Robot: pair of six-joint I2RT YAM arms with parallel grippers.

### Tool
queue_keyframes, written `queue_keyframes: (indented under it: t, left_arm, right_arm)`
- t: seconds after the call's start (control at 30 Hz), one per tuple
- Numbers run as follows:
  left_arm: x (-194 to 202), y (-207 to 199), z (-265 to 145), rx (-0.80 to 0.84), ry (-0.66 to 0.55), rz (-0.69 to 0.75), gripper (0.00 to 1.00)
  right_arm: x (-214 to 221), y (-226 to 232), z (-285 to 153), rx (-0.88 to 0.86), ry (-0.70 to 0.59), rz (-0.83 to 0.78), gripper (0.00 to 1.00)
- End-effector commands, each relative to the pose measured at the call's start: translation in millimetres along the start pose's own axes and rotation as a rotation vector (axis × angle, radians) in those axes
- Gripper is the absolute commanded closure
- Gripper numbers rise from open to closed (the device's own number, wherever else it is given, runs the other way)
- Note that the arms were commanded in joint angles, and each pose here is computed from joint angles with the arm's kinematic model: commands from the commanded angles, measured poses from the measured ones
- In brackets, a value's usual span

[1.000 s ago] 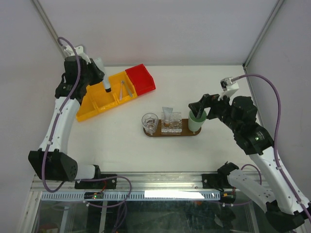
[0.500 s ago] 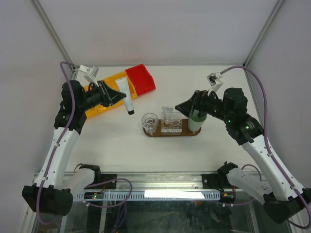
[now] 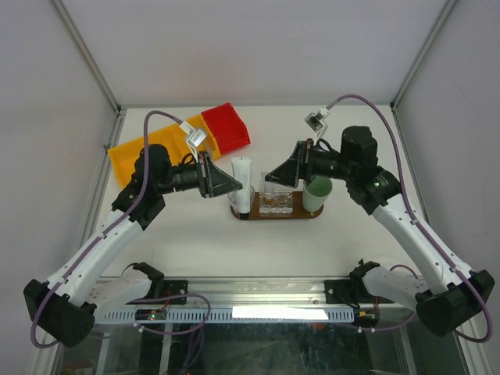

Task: Prepare toiletry sets of a toothbrush and toothpaste on the tray

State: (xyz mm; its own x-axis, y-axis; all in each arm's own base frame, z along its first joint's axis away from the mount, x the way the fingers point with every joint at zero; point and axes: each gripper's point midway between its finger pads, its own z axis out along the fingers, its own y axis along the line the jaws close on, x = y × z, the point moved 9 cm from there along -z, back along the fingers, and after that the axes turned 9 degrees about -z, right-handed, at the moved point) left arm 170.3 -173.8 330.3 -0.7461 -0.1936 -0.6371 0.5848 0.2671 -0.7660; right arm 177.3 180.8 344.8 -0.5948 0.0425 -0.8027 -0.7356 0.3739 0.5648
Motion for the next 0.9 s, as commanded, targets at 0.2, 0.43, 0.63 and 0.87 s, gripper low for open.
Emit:
queue_keyframes:
  t: [0.2, 0.43, 0.63, 0.87]
  left_arm:
    - [18.5, -11.0, 29.9, 0.087, 0.117, 0.129, 1.00]
    - [26.1, -16.4, 34.4, 0.116, 0.149, 0.156, 1.00]
    - [29.4, -16.0, 38.7, 0.118, 0.178, 0.161, 1.00]
    - [29.3, -17.2, 38.4, 0.122, 0.181, 0.168, 1.00]
  right_arm:
    - [-18.3, 26.5, -1.4, -0.293, 0.085, -0.101, 0.33]
    - [-13.7, 23.4, 2.8, -0.348, 0.135, -0.087, 0.55]
    - [-5.4, 19.3, 9.6, -0.367, 0.174, -0.069, 0.68]
    - [-0.5, 17.3, 11.1, -0.387, 0.196, -0.069, 0.90]
